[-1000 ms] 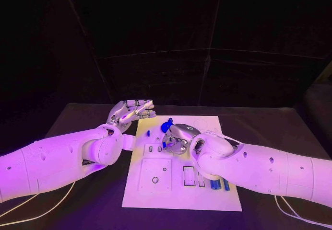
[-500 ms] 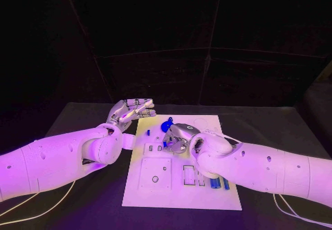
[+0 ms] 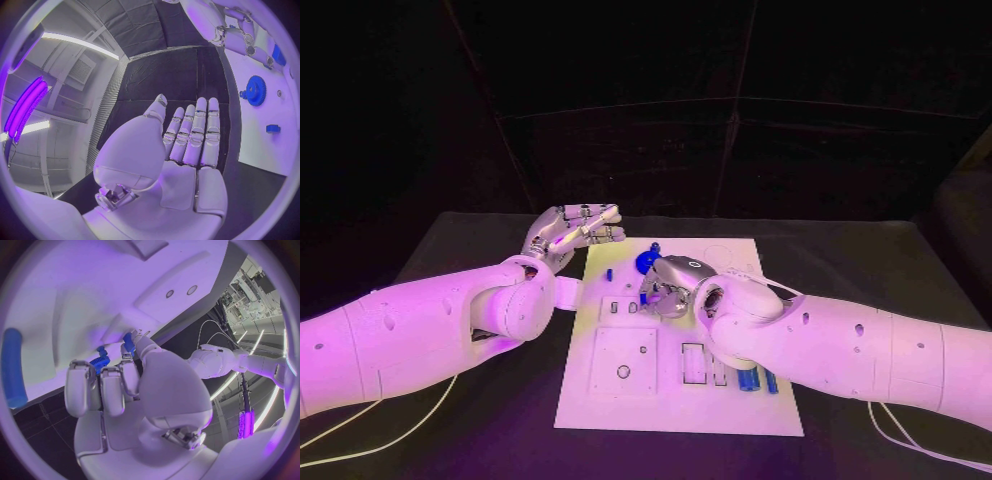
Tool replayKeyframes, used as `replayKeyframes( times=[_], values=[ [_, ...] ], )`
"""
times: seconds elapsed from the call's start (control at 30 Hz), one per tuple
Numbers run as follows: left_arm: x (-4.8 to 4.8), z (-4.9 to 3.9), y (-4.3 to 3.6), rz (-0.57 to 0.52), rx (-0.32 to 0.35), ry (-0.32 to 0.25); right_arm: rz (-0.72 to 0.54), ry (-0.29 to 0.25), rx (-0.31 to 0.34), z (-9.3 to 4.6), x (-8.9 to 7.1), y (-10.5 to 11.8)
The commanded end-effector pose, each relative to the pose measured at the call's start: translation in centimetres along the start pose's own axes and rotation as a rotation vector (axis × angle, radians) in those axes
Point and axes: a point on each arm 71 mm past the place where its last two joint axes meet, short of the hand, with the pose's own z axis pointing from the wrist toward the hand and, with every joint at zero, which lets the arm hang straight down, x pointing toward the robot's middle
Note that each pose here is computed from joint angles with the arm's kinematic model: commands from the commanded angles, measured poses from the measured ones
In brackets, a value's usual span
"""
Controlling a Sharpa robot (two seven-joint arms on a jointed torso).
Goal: Assemble the parts on the task board
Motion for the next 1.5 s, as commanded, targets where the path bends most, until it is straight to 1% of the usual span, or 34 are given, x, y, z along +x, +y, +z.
replayKeyframes(
  times=[0.03, 0.27, 0.77, 1.0, 1.2, 1.5],
  values=[
    [0.09, 0.02, -0.18, -0.004, 0.010, 0.007, -0.019, 0.037, 0.002, -0.11, 0.46, -0.03],
    [0.08, 0.02, -0.18, -0.004, 0.010, 0.007, -0.020, 0.048, -0.005, -0.25, 0.58, 0.22],
    [0.05, 0.03, -0.18, -0.004, 0.010, 0.006, -0.022, 0.055, 0.010, -0.30, 0.63, 0.12],
    [0.06, 0.02, -0.19, -0.004, 0.010, 0.006, -0.020, 0.046, 0.026, -0.33, 0.58, 0.06],
    [0.07, 0.02, -0.18, -0.004, 0.009, 0.007, -0.010, 0.021, 0.029, -0.36, 0.43, 0.19],
    [0.05, 0.05, -0.16, -0.004, 0.008, 0.007, -0.007, 0.008, 0.029, -0.40, 0.35, 0.27]
  ],
)
